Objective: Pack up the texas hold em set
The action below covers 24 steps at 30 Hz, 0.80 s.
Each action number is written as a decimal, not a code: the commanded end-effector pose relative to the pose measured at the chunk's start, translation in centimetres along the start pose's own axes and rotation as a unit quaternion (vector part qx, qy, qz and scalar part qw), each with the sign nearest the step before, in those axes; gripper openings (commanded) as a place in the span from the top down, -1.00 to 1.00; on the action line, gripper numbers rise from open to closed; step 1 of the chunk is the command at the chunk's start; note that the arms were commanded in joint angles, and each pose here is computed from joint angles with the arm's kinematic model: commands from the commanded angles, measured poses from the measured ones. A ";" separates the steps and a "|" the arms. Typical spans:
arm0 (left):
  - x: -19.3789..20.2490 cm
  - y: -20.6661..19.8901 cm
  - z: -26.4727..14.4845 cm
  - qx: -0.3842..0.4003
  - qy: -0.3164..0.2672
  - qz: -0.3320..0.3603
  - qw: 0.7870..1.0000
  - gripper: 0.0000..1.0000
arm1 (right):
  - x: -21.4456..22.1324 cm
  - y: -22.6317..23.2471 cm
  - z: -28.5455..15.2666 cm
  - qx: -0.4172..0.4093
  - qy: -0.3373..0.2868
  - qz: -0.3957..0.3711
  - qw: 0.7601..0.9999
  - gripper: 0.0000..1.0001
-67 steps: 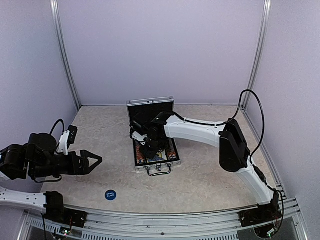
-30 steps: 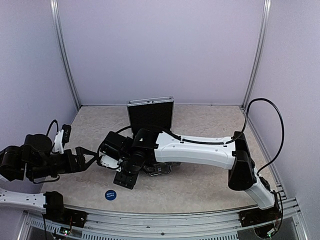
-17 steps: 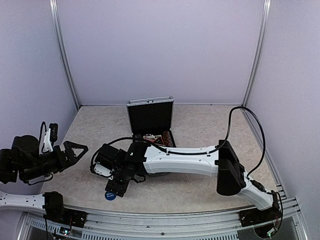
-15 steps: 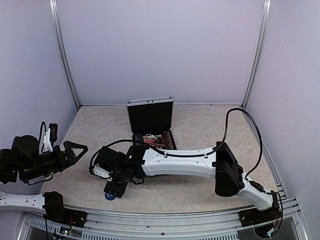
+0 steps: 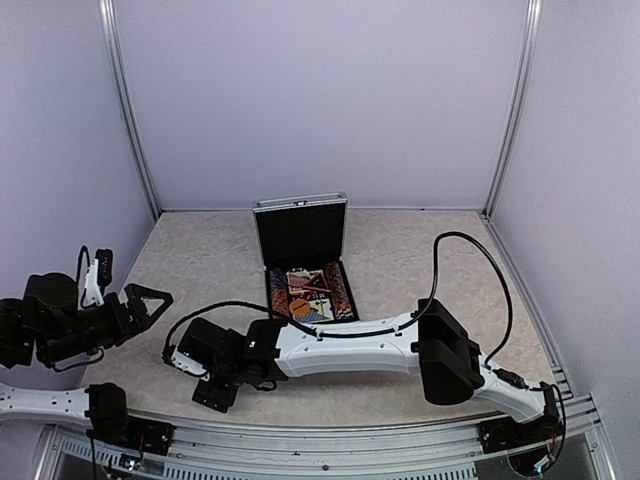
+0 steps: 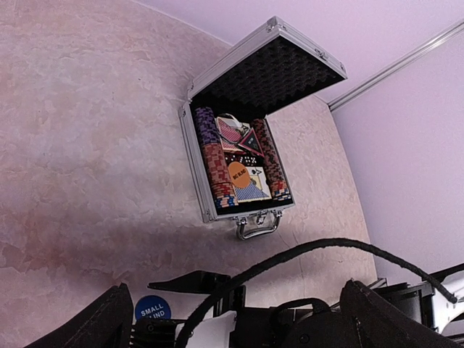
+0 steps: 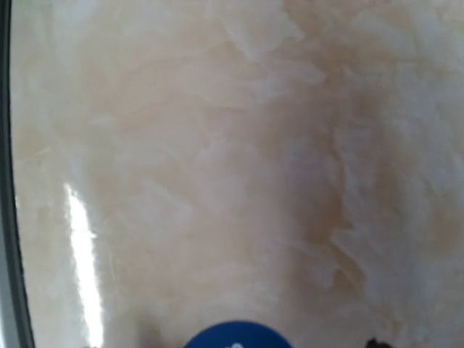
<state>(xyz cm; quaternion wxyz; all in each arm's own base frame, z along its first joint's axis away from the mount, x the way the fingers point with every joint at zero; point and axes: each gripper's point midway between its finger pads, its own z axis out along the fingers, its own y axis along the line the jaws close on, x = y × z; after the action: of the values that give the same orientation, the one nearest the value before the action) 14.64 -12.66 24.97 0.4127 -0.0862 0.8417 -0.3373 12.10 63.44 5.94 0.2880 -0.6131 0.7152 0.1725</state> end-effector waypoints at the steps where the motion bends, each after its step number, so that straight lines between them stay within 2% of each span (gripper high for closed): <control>1: -1.8 0.2 -2.3 0.040 -0.032 -0.032 0.998 -0.98 | 2.1 0.4 2.0 0.009 0.020 -0.001 1.000 -0.58; 11: -1.8 -0.1 -2.2 0.042 -0.031 -0.030 0.998 -0.98 | 5.7 0.5 3.8 0.016 0.059 -0.006 0.998 -0.56; 18: -2.0 -0.2 -2.4 0.045 -0.032 -0.032 0.998 -0.98 | 6.6 0.7 3.8 0.010 0.076 0.001 0.997 -0.40; 24: -2.2 -0.4 -2.6 0.048 -0.033 -0.034 0.998 -0.98 | 7.2 0.6 2.7 0.011 0.086 0.013 0.996 -0.35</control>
<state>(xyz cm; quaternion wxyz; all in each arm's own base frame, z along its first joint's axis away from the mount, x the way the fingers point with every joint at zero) 14.60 -12.61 25.01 0.4127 -0.0865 0.8412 -0.3385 12.13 63.10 2.59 0.2817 -0.6007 0.7293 0.1674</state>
